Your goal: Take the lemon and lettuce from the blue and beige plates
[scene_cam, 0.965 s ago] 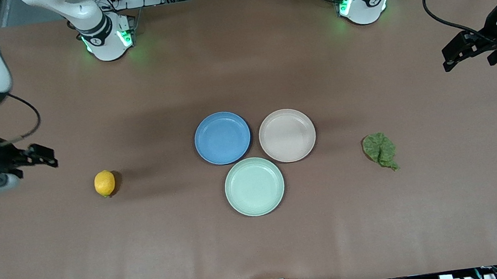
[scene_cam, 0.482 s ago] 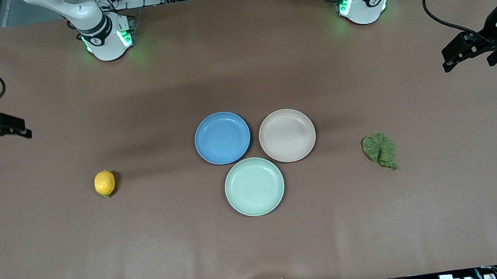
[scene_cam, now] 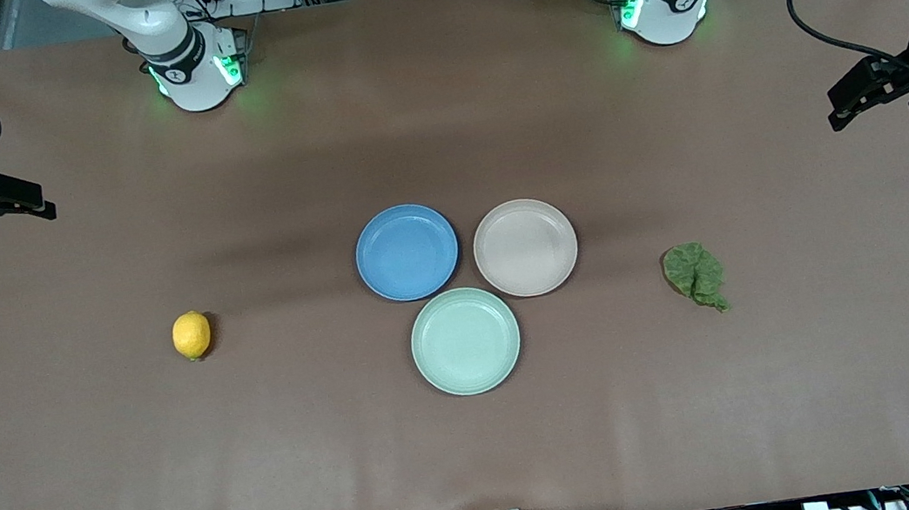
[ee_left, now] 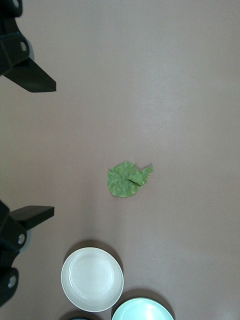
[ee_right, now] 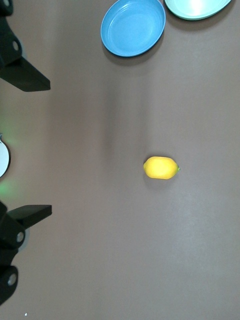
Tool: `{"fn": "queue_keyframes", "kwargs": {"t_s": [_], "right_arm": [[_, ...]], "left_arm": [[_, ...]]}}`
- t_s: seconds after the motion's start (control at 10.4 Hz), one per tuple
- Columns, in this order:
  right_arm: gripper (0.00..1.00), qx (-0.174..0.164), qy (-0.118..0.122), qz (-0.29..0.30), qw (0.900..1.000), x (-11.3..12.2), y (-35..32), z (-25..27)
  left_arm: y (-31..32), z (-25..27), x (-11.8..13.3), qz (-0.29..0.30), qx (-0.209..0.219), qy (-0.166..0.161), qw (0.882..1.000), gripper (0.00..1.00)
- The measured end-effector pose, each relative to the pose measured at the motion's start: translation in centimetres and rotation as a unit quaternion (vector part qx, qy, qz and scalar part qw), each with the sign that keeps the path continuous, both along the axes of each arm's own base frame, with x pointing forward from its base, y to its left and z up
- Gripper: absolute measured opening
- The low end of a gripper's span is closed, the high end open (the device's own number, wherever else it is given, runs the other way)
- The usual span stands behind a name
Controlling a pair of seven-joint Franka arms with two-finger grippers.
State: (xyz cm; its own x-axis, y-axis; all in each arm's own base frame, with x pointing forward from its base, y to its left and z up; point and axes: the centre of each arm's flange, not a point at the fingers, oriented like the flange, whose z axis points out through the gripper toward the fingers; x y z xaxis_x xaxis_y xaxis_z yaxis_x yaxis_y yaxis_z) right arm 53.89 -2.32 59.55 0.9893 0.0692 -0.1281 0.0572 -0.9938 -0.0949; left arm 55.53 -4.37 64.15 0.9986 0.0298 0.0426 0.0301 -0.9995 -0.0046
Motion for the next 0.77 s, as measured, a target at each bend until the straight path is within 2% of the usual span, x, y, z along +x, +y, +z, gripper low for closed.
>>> {"fn": "queue_keyframes", "kwargs": {"t_s": [0.19,0.29,0.48,0.77], "right_arm": [[1.00,-0.008,-0.013,-0.002,1.000,0.1,-0.4,1.4],[1.00,-0.022,-0.017,-0.002,1.000,0.0,-0.7,2.2],[1.00,-0.040,-0.016,-0.002,0.999,-0.4,-1.1,3.9],[1.00,-0.042,-0.018,-0.002,0.999,-0.6,-1.2,4.8]], "left_arm": [[0.0,0.4,0.0,0.000,0.000,-0.004,1.000,1.00],[0.0,0.6,0.0,0.000,0.000,-0.006,1.000,1.00],[0.0,0.6,0.0,0.000,-0.001,-0.007,1.000,1.00],[0.0,0.6,0.0,0.000,-0.001,-0.007,1.000,1.00]]}}
